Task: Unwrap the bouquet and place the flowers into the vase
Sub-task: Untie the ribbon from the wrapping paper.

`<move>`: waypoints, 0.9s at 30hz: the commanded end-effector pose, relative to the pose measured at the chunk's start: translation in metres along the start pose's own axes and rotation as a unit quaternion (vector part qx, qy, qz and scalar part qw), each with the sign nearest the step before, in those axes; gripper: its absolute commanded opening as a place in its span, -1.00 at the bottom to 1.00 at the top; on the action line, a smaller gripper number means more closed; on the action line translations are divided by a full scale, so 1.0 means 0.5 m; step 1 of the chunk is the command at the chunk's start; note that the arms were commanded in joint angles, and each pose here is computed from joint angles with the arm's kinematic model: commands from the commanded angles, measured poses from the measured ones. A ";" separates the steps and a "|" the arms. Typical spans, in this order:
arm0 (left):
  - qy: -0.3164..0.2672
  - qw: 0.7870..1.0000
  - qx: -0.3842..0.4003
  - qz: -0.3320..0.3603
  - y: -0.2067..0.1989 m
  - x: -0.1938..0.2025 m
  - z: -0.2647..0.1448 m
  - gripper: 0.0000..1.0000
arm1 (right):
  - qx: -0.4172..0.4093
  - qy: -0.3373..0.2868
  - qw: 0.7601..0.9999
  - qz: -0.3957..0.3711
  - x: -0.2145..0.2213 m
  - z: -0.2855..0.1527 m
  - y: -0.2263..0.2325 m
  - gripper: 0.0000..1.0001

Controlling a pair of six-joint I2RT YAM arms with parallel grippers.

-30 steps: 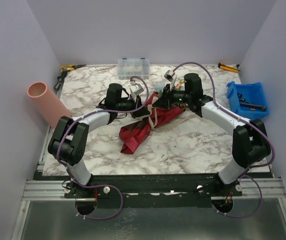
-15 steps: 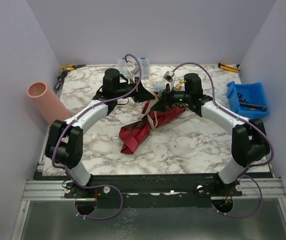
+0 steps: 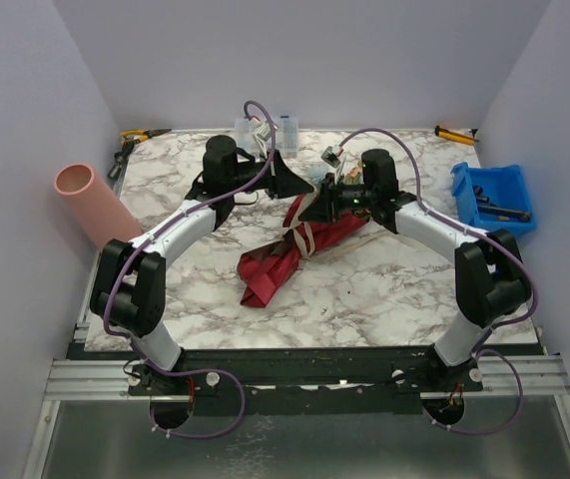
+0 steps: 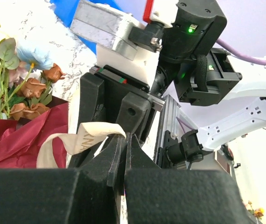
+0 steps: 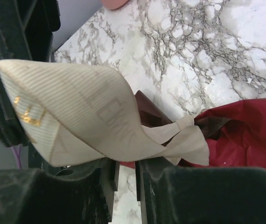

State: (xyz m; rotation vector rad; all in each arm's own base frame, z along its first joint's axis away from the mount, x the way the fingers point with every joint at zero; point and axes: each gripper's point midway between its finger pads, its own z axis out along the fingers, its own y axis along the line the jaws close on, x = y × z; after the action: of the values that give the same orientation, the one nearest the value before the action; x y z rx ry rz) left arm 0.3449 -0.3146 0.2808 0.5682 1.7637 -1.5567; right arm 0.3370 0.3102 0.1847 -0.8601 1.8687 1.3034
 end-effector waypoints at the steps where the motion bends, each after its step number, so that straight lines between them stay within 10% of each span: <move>1: 0.004 1.000 0.020 -0.009 -0.012 0.010 0.003 -1.00 | -0.001 -0.009 1.000 -0.013 0.000 0.003 0.004 -0.63; 4: 0.004 1.000 0.016 -0.006 -0.003 0.016 0.001 -0.83 | 0.001 -0.017 0.999 -0.029 -0.013 -0.004 0.013 -0.99; 9: -0.020 0.999 -0.028 0.010 0.053 0.006 -0.033 0.01 | 0.016 -0.041 0.997 -0.063 -0.053 -0.033 0.032 -0.99; 13: -0.037 0.997 -0.064 0.013 0.104 0.001 -0.072 0.31 | 0.040 -0.068 0.993 -0.083 -0.091 -0.070 0.030 -0.99; 27: -0.016 0.993 -0.101 0.058 0.166 0.075 -0.102 0.44 | 0.155 -0.150 0.969 -0.123 -0.223 -0.244 -0.015 -0.99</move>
State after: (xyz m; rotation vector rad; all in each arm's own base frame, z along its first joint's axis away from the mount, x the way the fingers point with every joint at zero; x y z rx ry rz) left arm 0.3707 -0.2547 0.1962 0.4601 1.8563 -1.3424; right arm 0.3738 0.2197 0.2810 -0.6824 1.6540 0.9970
